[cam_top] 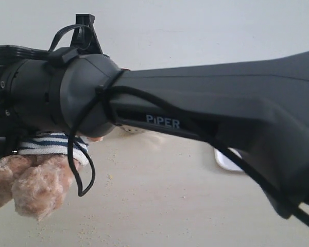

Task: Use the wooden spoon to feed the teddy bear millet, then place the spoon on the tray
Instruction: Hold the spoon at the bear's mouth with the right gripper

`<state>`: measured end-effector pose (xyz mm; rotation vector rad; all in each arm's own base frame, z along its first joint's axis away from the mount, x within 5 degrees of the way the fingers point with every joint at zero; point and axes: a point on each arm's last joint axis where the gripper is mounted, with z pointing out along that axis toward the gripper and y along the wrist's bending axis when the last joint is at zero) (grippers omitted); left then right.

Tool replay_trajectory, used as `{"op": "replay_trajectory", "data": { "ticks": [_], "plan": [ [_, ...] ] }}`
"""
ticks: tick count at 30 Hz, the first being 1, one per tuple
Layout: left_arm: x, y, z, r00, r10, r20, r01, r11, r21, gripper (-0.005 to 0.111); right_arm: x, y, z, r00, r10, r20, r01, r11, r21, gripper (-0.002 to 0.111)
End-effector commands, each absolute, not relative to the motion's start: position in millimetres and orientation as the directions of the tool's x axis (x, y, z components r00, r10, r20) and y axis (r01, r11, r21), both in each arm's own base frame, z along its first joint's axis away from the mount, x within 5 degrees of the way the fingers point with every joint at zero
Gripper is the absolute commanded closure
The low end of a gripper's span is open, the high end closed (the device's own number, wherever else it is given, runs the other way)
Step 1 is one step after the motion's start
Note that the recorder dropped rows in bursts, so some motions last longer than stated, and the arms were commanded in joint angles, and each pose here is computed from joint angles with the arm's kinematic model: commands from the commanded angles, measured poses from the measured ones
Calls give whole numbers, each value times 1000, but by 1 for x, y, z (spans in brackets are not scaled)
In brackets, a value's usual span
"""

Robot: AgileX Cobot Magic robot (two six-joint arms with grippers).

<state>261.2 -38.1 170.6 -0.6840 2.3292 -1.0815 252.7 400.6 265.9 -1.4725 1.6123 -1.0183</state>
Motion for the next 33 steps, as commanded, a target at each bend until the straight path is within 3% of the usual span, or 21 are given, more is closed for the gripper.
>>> {"op": "replay_trajectory", "data": {
  "ticks": [1,17,22,25,33],
  "plan": [
    [263,-40,176,-755,-623,-206,-225,541,-811,102,248,404,273,-84,-996,-17,-373,47,-927,108],
    [263,-40,176,-755,-623,-206,-225,541,-811,102,244,406,270,-83,-996,-24,-400,55,-915,108],
    [263,-40,176,-755,-623,-206,-225,541,-811,102,244,406,268,-74,-997,6,-431,27,-902,108],
    [263,-40,176,-755,-623,-206,-225,541,-811,102,242,406,263,-30,-996,88,-484,-62,-873,108],
    [263,-40,176,-755,-623,-206,-225,541,-811,102,242,406,265,-44,-997,65,-466,-37,-884,108]
  ]
}}
